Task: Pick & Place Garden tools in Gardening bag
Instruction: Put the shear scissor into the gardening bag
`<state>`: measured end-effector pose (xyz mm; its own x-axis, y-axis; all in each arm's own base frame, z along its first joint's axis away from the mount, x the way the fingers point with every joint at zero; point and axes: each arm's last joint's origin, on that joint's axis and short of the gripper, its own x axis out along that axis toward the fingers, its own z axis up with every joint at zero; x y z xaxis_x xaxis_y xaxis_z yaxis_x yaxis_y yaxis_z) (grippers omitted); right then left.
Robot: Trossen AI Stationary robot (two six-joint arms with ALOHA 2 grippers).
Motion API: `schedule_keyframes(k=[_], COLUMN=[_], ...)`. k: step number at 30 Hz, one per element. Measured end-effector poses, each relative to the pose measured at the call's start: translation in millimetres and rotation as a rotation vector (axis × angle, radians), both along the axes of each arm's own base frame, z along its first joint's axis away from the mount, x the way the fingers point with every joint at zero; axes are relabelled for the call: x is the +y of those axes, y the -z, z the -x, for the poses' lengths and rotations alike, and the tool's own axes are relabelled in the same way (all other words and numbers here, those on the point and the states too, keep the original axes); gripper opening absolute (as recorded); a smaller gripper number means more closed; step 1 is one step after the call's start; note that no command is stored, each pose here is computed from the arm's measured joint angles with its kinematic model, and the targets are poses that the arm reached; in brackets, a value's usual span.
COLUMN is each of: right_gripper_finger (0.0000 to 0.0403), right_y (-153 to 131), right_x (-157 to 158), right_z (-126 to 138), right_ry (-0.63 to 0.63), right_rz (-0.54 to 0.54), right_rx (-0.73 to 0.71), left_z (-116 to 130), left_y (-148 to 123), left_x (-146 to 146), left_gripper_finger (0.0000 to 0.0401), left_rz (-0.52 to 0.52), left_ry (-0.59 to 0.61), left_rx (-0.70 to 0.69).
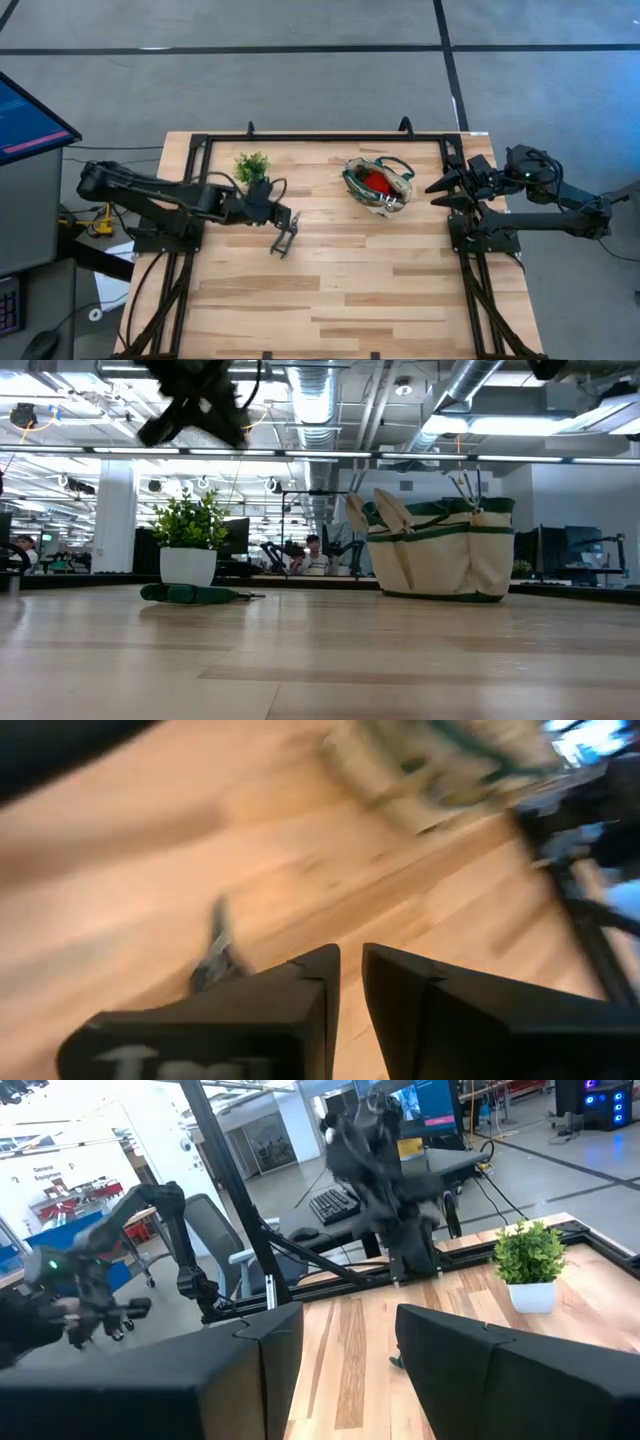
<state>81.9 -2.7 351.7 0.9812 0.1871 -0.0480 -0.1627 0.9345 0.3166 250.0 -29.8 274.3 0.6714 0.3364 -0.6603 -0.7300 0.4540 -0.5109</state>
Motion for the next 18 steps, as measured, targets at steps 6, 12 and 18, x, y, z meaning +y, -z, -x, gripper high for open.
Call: schedule_keyframes(k=[6, 12, 18], right_gripper_finger=[0.0154, 0.0154, 0.0154], right_y=[0.0, 0.0, 0.3], right_x=[0.0, 0.0, -1.2], right_z=[0.0, 0.0, -0.2], right_ry=[0.000, 0.000, 0.041], right_rz=[0.000, 0.001, 0.003], right_rx=[0.000, 0.000, 0.003], left_z=[10.7, 16.5, 20.3], left_y=[48.1, 77.1, 100.7], left_x=[-6.9, -8.6, -11.3], left_gripper_finger=[0.0047, 0.0063, 0.0095], left_rz=[0.068, 0.085, 0.173], left_ry=[-0.040, -0.028, 0.050], left_rx=[0.015, -0.028, 0.078])
